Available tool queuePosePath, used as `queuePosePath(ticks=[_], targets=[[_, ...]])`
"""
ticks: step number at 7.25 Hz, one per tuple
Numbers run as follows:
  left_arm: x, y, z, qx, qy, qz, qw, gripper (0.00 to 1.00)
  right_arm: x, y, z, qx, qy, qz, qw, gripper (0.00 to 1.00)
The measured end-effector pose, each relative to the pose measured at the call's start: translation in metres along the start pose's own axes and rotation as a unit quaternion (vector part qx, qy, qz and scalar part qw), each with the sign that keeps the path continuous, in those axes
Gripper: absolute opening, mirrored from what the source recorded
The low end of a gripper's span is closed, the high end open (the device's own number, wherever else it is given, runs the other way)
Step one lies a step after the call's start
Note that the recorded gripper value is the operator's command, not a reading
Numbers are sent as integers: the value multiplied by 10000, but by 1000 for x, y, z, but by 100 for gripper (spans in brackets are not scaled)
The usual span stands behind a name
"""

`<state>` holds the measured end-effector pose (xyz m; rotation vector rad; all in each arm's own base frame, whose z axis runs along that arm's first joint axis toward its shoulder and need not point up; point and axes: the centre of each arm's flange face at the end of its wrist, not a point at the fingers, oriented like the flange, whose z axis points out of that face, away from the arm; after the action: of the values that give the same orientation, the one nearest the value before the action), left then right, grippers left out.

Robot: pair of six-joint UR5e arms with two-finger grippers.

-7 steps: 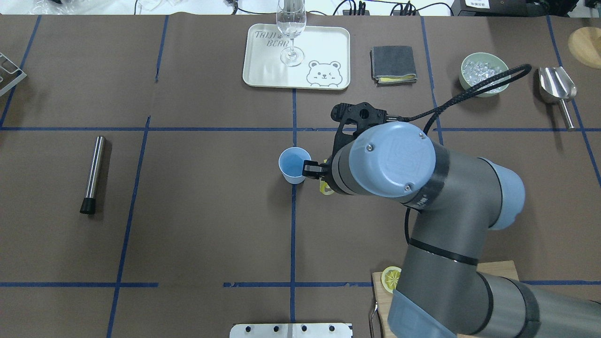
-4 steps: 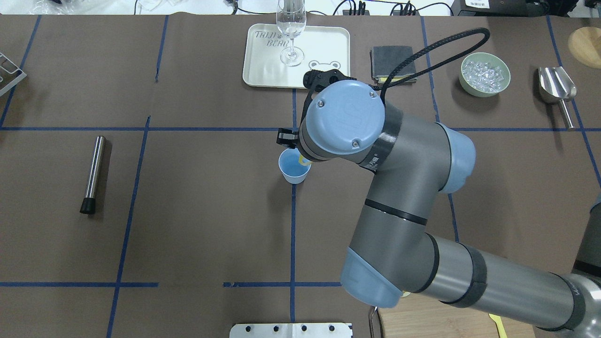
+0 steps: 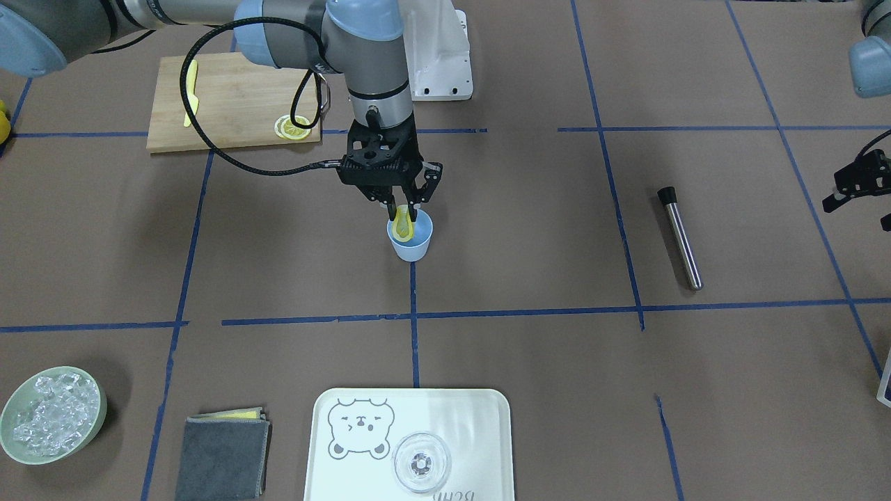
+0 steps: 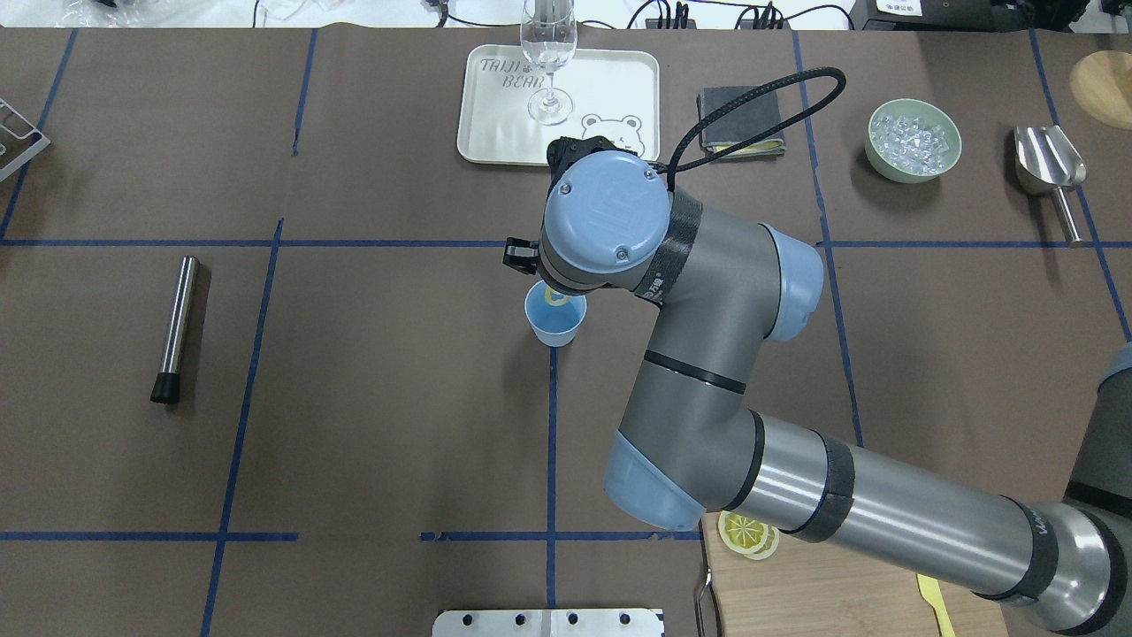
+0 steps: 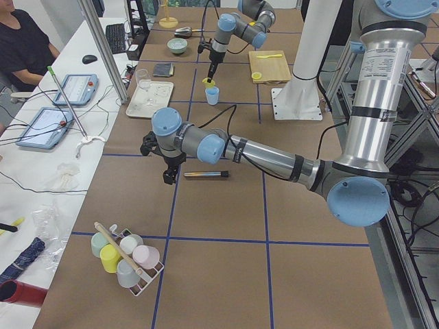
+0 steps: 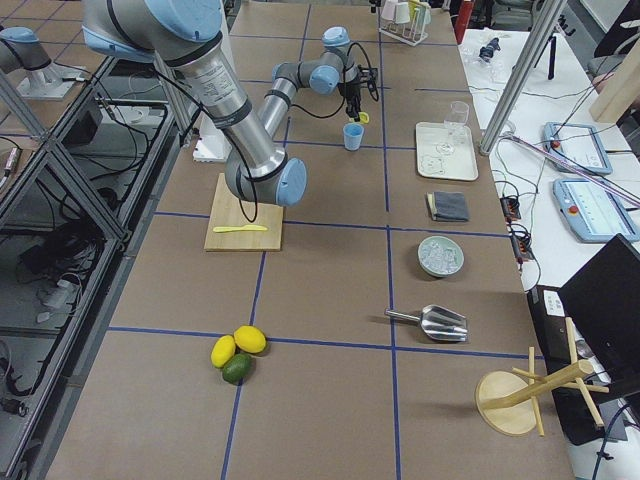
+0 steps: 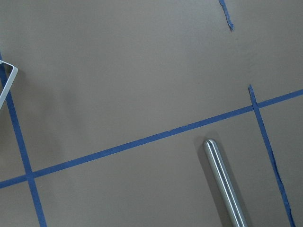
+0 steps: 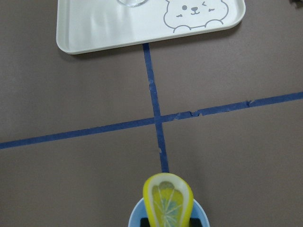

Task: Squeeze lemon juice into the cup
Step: 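Lower the slice into the blue cup and open the right gripper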

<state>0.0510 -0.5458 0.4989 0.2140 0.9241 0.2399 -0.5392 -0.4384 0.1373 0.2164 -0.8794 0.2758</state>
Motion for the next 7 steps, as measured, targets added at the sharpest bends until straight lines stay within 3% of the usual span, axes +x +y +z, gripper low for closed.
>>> queuePosePath(ticks=[3,6,7], targets=[[1,0,-1,7,-3,-6,10000,100,4,8,8,-69,46,-36,10000,66],[4,0,-3,28,-3,10,10000,100,3,14,9,-100,42,-35,9999,79],[6,0,-5,44,-2,8,10000,100,2,15,9,-108,40,-37,9999,79]])
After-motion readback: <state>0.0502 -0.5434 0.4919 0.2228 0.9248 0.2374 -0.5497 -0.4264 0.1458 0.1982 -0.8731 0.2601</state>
